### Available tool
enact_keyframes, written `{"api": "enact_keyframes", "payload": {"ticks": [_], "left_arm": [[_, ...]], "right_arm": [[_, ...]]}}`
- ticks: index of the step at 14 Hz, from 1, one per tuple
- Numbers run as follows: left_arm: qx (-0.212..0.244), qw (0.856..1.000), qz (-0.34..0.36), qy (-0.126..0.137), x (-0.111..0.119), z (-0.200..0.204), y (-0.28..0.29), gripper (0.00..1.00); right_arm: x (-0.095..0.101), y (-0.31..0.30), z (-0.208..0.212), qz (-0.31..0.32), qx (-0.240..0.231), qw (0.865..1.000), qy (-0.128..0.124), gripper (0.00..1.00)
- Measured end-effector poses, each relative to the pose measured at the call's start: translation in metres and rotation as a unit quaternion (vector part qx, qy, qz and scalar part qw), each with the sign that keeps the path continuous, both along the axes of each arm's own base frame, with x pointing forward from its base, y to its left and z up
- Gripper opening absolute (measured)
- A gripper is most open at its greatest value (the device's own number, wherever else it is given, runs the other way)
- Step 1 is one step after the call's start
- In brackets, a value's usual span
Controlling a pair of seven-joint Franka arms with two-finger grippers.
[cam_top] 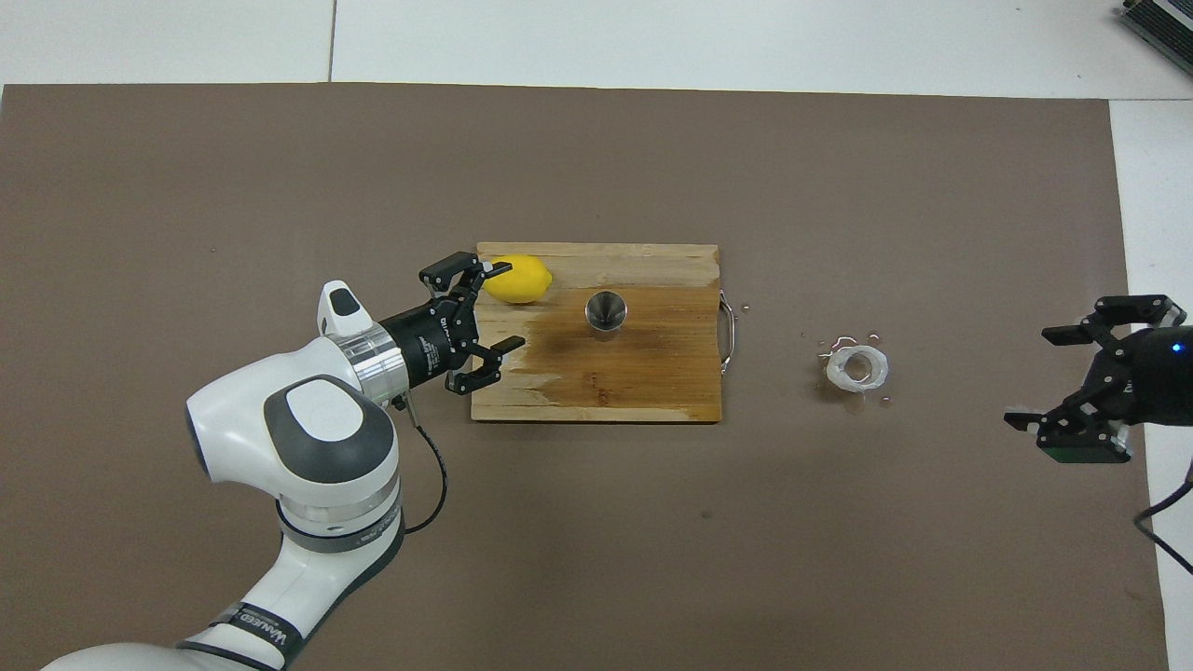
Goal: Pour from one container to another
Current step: 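Withdraw the left gripper while the right gripper reaches the white cup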
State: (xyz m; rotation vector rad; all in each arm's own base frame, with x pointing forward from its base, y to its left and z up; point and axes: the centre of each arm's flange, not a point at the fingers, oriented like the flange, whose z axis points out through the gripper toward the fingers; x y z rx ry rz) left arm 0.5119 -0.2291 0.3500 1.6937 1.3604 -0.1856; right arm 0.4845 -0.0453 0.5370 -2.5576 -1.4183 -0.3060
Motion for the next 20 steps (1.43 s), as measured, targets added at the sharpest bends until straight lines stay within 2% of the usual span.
{"api": "enact_keyframes", "payload": {"ticks": [3, 5, 6, 8, 10, 11, 12, 15, 17, 20], "left_arm": [[0.05, 0.995, -0.078, -0.023, 0.019, 0.007, 0.041, 1.0], [0.099, 0.981, -0.161, -0.034, 0.032, 0.017, 0.073, 1.0], [0.131, 0.969, -0.208, -0.038, 0.04, 0.028, 0.092, 1.0], [0.192, 0.94, -0.28, -0.042, 0.053, 0.053, 0.125, 1.0], [0.263, 0.899, -0.348, -0.034, 0.062, 0.083, 0.153, 1.0], [0.298, 0.875, -0.379, -0.026, 0.064, 0.097, 0.159, 1.0], [0.322, 0.859, -0.398, -0.023, 0.065, 0.109, 0.16, 1.0], [0.384, 0.816, -0.432, -0.025, 0.067, 0.147, 0.162, 1.0], [0.411, 0.786, -0.459, -0.047, 0.062, 0.171, 0.163, 1.0], [0.418, 0.743, -0.516, -0.084, 0.049, 0.198, 0.168, 1.0]], "right_arm": [[0.012, -0.008, -0.041, 0.054, 0.067, 0.996, -0.018, 1.0], [0.026, -0.026, -0.085, 0.097, 0.106, 0.989, -0.034, 1.0], [0.035, -0.035, -0.113, 0.119, 0.129, 0.983, -0.049, 1.0], [0.047, -0.049, -0.158, 0.149, 0.147, 0.975, -0.078, 1.0], [0.054, -0.052, -0.192, 0.169, 0.179, 0.964, -0.099, 1.0], [0.054, -0.049, -0.202, 0.177, 0.194, 0.96, -0.099, 1.0], [0.052, -0.046, -0.207, 0.183, 0.206, 0.957, -0.091, 1.0], [0.04, -0.042, -0.219, 0.188, 0.234, 0.951, -0.069, 1.0], [0.036, -0.04, -0.242, 0.189, 0.266, 0.941, -0.086, 1.0], [0.035, -0.035, -0.294, 0.196, 0.302, 0.926, -0.111, 1.0]]}}
